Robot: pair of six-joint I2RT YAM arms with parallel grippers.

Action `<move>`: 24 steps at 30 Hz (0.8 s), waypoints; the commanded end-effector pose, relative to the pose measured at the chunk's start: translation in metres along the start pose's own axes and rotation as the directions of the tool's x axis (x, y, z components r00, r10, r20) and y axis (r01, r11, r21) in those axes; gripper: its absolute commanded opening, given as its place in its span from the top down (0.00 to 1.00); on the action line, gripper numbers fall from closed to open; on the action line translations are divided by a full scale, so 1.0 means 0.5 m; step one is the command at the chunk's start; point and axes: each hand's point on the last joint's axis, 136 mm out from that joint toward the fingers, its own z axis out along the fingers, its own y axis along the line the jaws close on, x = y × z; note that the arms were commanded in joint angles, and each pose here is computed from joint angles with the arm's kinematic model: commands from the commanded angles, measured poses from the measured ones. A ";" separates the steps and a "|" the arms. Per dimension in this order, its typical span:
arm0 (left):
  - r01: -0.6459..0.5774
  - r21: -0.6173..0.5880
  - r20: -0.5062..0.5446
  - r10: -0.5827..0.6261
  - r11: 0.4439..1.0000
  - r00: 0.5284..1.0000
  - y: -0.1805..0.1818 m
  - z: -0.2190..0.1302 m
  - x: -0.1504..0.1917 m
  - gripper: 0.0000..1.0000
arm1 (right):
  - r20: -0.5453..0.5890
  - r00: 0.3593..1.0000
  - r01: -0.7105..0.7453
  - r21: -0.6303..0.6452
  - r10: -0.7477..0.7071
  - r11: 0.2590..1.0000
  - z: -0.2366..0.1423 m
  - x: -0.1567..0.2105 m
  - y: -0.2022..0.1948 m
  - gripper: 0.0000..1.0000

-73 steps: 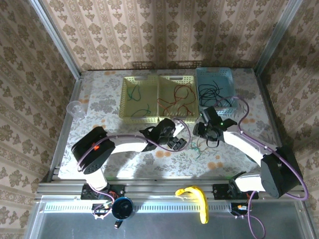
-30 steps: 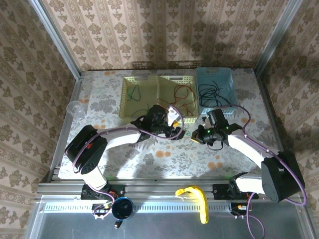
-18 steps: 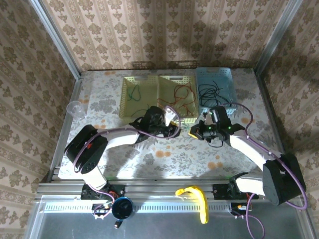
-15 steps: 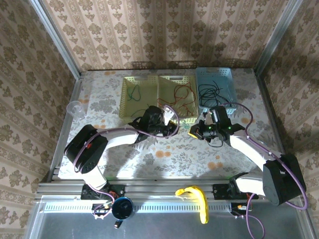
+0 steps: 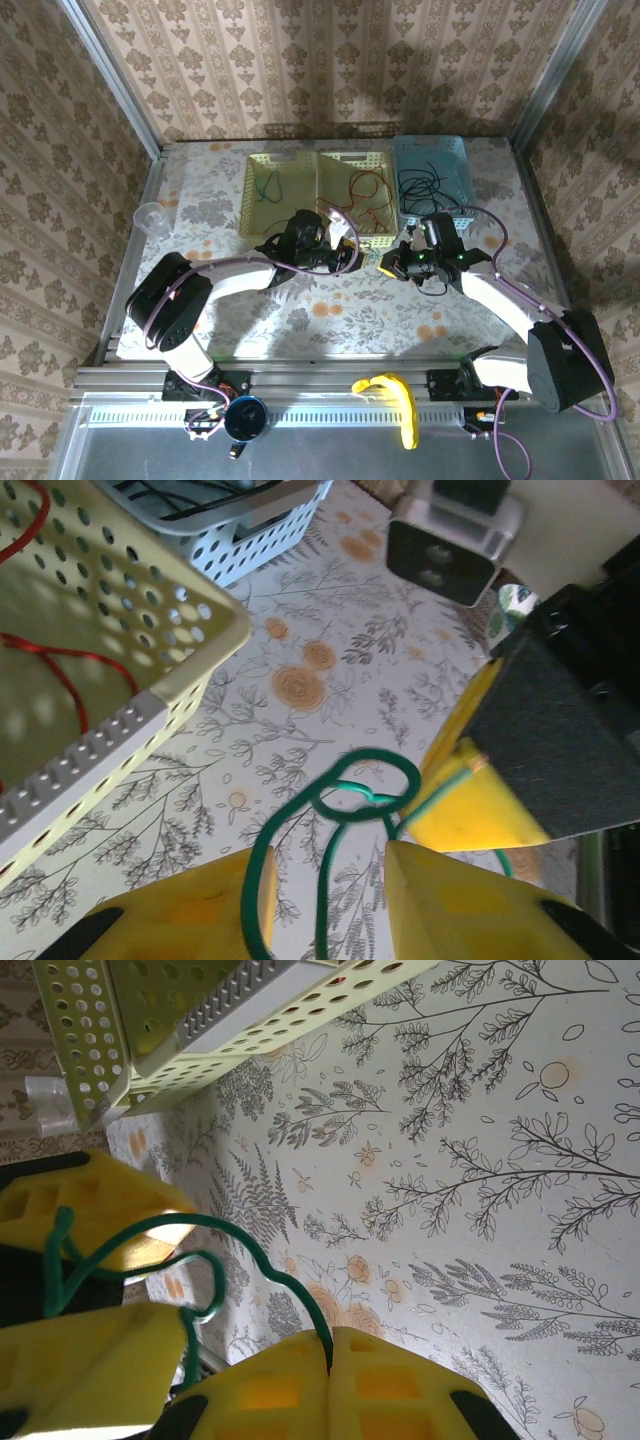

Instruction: Untangle the cables

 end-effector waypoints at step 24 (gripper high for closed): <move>0.018 0.245 -0.174 0.025 0.969 0.984 -0.095 -0.068 0.021 1.00 | 0.303 0.947 0.008 0.303 -0.104 0.953 -0.147 -0.095 -0.078 1.00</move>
